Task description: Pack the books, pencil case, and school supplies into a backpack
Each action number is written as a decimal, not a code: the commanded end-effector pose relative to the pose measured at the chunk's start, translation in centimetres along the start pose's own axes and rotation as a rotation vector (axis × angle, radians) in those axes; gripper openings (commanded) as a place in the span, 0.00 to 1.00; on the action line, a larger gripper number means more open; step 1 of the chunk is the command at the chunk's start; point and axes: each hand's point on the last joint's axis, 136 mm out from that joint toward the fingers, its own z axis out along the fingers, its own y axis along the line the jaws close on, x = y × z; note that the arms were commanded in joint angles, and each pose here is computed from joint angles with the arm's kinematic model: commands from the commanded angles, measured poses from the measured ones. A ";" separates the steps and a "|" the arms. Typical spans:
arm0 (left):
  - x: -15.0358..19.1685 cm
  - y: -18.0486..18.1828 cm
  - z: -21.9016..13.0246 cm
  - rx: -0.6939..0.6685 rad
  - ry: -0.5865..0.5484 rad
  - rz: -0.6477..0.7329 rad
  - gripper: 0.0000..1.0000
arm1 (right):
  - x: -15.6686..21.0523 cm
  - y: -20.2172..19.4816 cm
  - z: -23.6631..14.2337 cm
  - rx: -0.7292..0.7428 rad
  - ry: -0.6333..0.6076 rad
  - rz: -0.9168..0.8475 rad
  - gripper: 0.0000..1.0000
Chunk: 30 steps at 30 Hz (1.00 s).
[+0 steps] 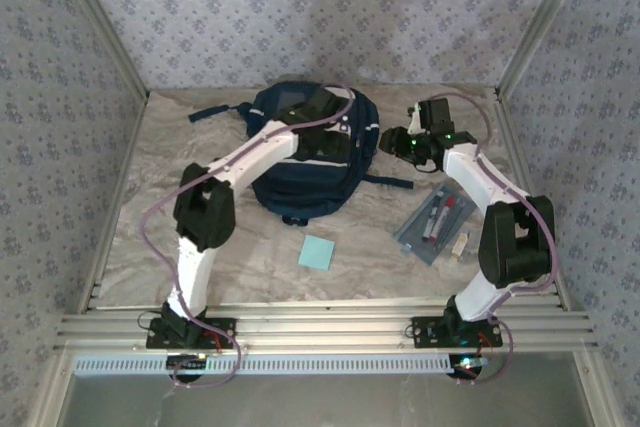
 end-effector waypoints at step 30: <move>3.9 -2.2 2.0 -0.215 0.194 0.220 0.57 | 1.9 -2.0 -0.4 0.015 0.022 0.021 0.38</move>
